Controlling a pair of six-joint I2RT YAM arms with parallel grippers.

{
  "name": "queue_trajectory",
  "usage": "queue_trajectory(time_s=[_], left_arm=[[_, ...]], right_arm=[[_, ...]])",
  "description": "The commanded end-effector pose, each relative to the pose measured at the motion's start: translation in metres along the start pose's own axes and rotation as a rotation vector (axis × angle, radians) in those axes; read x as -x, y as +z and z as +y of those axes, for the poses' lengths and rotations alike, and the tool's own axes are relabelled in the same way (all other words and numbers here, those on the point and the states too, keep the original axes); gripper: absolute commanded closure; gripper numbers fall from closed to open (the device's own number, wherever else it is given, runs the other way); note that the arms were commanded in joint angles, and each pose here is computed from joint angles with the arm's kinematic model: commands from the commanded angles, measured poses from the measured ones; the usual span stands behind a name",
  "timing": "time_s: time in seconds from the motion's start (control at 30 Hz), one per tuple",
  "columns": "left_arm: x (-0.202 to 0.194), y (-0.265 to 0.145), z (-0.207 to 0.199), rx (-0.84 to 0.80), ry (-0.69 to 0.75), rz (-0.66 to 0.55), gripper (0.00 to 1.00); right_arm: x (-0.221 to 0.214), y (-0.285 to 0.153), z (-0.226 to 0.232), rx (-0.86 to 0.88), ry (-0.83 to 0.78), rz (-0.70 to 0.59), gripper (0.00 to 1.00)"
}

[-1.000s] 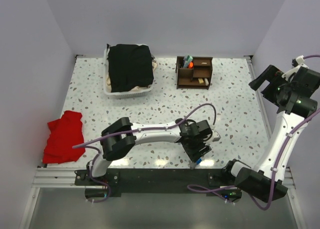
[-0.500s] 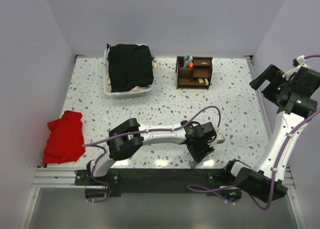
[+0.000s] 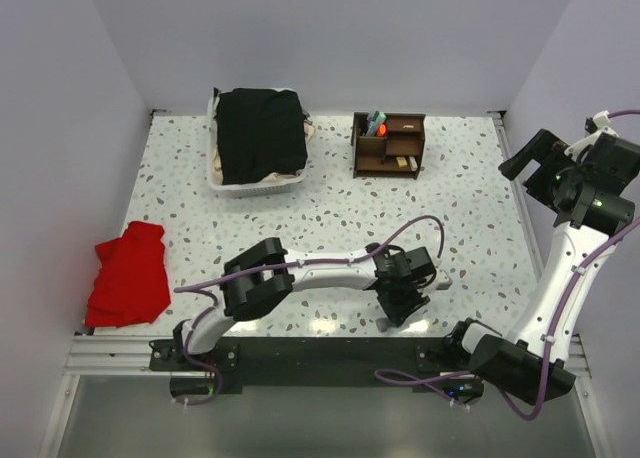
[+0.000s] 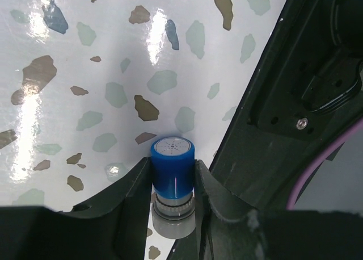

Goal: Sort the stationery into containers
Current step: Move the stationery to the corner of the board.

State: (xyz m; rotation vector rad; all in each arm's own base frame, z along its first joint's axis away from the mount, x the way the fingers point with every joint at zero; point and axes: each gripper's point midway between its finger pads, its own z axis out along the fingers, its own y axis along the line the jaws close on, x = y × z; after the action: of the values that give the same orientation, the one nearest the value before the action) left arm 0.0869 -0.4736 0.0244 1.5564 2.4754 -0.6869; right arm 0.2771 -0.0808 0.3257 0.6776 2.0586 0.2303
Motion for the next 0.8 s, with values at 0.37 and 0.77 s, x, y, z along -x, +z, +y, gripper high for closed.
queue_trajectory(time_s=[0.37, 0.77], left_arm=[[0.092, -0.154, 0.17, 0.161, -0.149, -0.627, 1.0], [0.132, -0.227, 0.219, 0.416, 0.141, -1.43, 1.0]], right_arm=[[-0.004, -0.009, 0.078, 0.564, -0.238, -0.057, 0.02], [0.027, 0.05, 0.043, 0.38, -0.195, -0.056, 0.02]])
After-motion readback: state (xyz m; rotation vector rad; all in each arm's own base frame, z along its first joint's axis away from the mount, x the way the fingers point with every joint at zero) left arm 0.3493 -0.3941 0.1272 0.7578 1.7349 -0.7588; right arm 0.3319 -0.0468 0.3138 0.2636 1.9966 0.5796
